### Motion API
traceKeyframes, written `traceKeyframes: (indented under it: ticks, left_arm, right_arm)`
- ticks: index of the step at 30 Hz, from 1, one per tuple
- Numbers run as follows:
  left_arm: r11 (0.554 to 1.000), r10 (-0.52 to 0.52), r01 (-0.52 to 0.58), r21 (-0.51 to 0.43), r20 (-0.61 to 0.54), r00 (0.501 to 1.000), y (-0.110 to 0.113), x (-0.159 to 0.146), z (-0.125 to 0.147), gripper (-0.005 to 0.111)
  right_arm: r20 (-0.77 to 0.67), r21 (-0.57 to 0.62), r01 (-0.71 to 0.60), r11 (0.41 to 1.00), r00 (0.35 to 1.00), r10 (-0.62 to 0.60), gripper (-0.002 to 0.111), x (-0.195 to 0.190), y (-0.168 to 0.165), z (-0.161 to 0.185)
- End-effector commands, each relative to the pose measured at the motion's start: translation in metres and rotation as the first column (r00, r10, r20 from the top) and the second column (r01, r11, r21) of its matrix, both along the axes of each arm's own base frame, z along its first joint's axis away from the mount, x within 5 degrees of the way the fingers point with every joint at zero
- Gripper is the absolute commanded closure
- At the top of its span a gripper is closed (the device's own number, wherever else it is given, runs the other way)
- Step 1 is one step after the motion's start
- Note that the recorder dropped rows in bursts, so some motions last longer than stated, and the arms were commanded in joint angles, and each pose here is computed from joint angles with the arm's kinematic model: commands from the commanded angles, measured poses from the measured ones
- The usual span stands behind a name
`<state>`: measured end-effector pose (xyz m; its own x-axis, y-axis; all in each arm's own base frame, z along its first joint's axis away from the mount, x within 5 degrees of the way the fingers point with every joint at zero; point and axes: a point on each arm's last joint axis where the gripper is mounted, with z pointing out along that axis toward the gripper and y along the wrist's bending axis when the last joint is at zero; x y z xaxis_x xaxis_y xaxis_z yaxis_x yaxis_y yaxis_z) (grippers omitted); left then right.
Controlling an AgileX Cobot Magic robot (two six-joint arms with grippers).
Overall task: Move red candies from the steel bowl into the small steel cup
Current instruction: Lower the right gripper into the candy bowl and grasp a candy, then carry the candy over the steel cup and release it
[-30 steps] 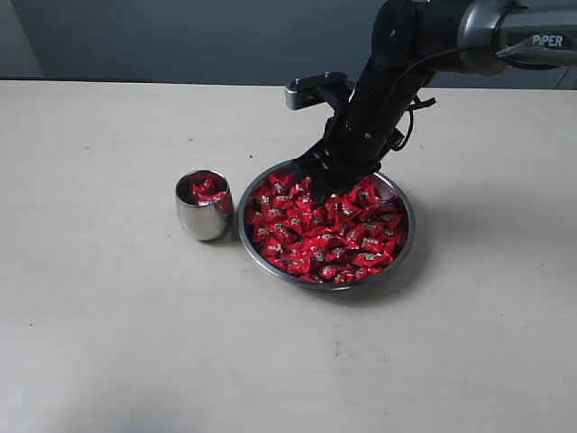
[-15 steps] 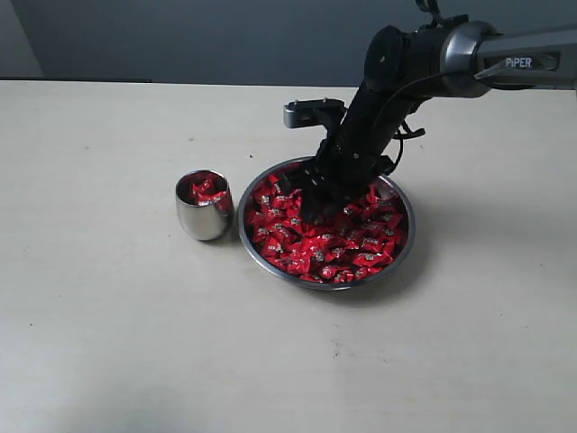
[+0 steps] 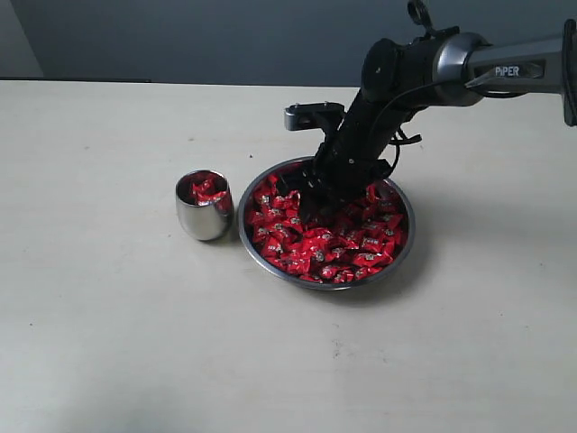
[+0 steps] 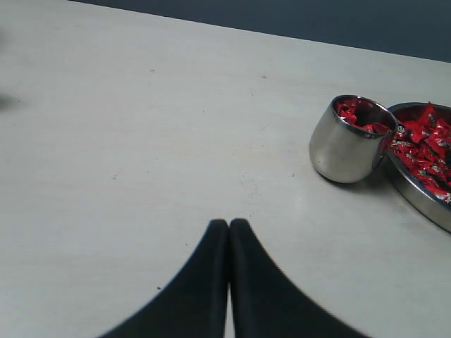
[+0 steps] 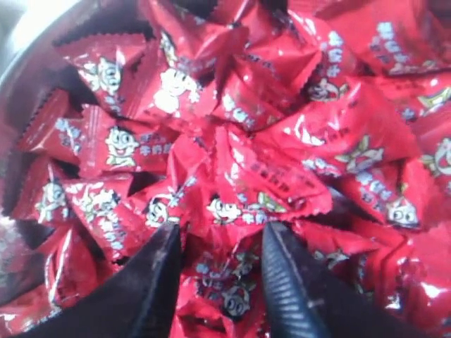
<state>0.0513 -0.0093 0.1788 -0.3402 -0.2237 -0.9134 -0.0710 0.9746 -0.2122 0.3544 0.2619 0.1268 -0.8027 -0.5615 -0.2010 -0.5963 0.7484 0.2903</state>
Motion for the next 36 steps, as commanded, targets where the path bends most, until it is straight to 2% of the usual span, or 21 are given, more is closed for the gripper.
traceKeyframes:
  ticks: [1,8,16,19,23,29,33,36]
  left_arm:
    - [1.0,0.003,-0.003,-0.002,0.004,1.0,0.0,0.0,0.0,0.106]
    - [1.0,0.003,-0.003,-0.002,0.004,1.0,0.0,0.0,0.0,0.106]
    - [1.0,0.003,-0.003,-0.002,0.004,1.0,0.0,0.0,0.0,0.106]
    - [1.0,0.003,-0.003,-0.002,0.004,1.0,0.0,0.0,0.0,0.106]
    - [1.0,0.003,-0.003,-0.002,0.004,1.0,0.0,0.0,0.0,0.106]
    - [1.0,0.003,-0.003,-0.002,0.004,1.0,0.0,0.0,0.0,0.106]
    - [1.0,0.003,-0.003,-0.002,0.004,1.0,0.0,0.0,0.0,0.106]
    - [1.0,0.003,-0.003,-0.002,0.004,1.0,0.0,0.0,0.0,0.106]
  right_arm:
    - [0.001,-0.002,0.002,1.0,1.0,-0.002,0.109,0.0,-0.001,0.0]
    - [-0.025,-0.003,-0.014,1.0,1.0,0.014,0.109,-0.005,-0.003,0.014]
    - [0.064,0.089,-0.006,0.996,0.998,0.0,0.109,-0.01,-0.003,0.067]
    - [0.087,0.187,-0.068,0.98,0.995,0.052,0.109,-0.022,0.022,0.085]
    - [0.143,0.222,-0.16,0.962,0.981,0.13,0.109,-0.033,0.056,0.096]
    - [0.176,0.236,-0.225,0.945,0.967,0.186,0.109,-0.033,0.094,0.083]
    - [0.171,0.232,-0.24,0.943,0.964,0.204,0.109,-0.03,0.103,0.074]
    - [0.168,0.229,-0.242,0.943,0.964,0.206,0.099,-0.028,0.105,0.07]
